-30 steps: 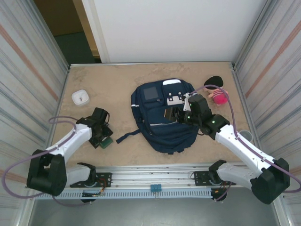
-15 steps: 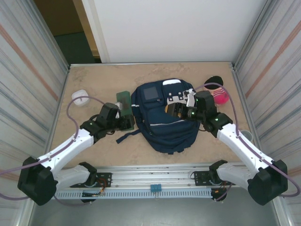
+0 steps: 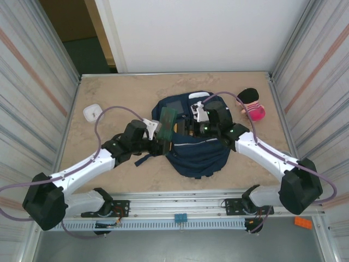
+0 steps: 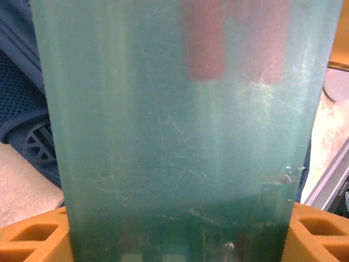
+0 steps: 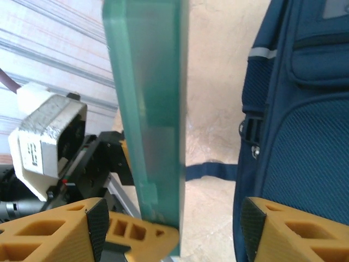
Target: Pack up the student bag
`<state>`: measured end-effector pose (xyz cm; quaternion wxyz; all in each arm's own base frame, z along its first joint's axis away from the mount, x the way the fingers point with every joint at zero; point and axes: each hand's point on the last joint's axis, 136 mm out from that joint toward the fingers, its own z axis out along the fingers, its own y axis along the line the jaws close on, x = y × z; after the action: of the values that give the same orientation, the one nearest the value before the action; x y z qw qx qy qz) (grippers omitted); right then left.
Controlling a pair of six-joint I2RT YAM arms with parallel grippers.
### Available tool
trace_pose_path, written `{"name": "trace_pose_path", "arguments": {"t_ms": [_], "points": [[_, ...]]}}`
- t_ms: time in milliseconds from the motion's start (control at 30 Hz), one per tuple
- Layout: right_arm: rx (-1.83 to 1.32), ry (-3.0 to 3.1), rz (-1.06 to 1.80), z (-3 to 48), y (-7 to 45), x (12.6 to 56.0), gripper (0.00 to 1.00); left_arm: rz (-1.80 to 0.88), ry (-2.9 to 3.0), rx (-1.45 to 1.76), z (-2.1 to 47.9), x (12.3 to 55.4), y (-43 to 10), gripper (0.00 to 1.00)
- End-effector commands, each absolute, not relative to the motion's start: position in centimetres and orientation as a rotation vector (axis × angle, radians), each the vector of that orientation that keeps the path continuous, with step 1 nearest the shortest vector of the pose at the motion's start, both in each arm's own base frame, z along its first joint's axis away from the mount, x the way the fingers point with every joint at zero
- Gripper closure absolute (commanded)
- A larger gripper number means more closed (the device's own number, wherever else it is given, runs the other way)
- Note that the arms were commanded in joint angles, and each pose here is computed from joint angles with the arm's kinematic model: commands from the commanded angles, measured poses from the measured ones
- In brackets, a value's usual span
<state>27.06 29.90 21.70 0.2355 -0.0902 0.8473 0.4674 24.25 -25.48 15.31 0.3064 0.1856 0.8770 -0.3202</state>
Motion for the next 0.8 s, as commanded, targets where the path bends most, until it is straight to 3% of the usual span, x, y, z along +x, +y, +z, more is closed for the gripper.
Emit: {"name": "trace_pose_path", "arguments": {"t_ms": [0, 167, 367, 467, 567, 767], "points": [[-0.276, 2.283, 1.3, 22.8, 31.4, 27.7, 0.36, -0.935, 2.187, 0.569, 18.4, 24.6, -27.6, 0.46], [-0.275, 2.3, 1.291, 21.9, 32.5, 28.3, 0.45, -0.996, 2.157, 0.596, 18.9, 24.2, -28.8, 0.46], [-0.237, 2.306, 1.251, 21.5, 32.2, 28.7, 0.72, -0.995, 2.15, 0.623, 18.9, 24.1, -29.3, 0.45], [-0.201, 2.294, 1.214, 22.0, 30.9, 29.0, 0.77, -0.944, 2.157, 0.616, 18.8, 24.5, -29.0, 0.32], [-0.094, 2.275, 1.187, 22.6, 27.6, 29.8, 0.78, -0.825, 2.176, 0.642, 18.5, 25.4, -28.3, 0.18], [0.251, 2.179, 1.199, 23.8, 16.6, 31.0, 0.79, -0.629, 2.113, 0.937, 17.8, 26.2, -29.9, 0.13]]}}
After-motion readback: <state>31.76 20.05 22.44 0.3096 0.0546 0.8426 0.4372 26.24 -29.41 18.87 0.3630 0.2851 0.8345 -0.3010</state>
